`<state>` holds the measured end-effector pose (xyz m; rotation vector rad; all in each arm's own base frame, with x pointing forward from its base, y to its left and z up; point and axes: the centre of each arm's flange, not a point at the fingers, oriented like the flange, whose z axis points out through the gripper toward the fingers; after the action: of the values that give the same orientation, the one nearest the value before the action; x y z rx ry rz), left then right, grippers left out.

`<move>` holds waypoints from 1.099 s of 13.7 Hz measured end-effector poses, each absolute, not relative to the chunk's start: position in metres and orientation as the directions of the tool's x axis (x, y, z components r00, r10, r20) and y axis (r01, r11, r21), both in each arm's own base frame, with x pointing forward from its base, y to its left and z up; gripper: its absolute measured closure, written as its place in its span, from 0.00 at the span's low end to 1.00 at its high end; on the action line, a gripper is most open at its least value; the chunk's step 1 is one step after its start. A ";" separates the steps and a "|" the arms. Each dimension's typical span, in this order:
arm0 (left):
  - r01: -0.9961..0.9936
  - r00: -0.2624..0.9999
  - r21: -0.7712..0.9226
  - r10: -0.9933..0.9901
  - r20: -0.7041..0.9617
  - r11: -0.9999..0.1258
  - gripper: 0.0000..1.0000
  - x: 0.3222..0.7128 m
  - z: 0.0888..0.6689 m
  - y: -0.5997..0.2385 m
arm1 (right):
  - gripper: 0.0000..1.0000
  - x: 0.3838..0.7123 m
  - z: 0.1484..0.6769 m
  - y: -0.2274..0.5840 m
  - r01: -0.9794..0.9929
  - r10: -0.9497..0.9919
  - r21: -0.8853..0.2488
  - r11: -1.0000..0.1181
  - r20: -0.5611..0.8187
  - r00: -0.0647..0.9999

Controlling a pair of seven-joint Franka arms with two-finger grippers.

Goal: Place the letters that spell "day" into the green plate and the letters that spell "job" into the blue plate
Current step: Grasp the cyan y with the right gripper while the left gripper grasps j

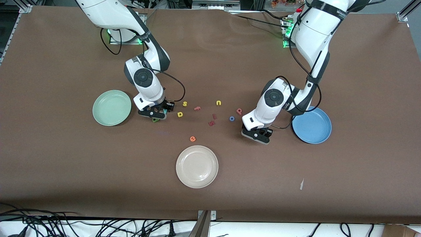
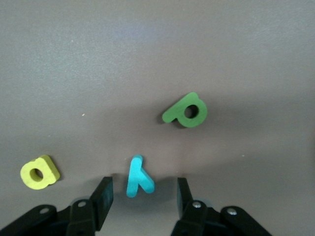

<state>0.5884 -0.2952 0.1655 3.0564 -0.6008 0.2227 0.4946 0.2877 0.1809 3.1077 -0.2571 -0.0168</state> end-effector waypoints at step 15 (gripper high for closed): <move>-0.352 0.916 -0.050 -0.355 0.186 -0.935 0.87 0.618 0.192 -0.259 | 0.75 0.510 0.240 0.263 -0.079 -0.081 0.075 -0.994 -0.030 0.996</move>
<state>0.6183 -0.2590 0.1916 3.0901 -0.5699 0.3039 0.5095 0.2627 0.2395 3.0647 -0.1232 -0.0513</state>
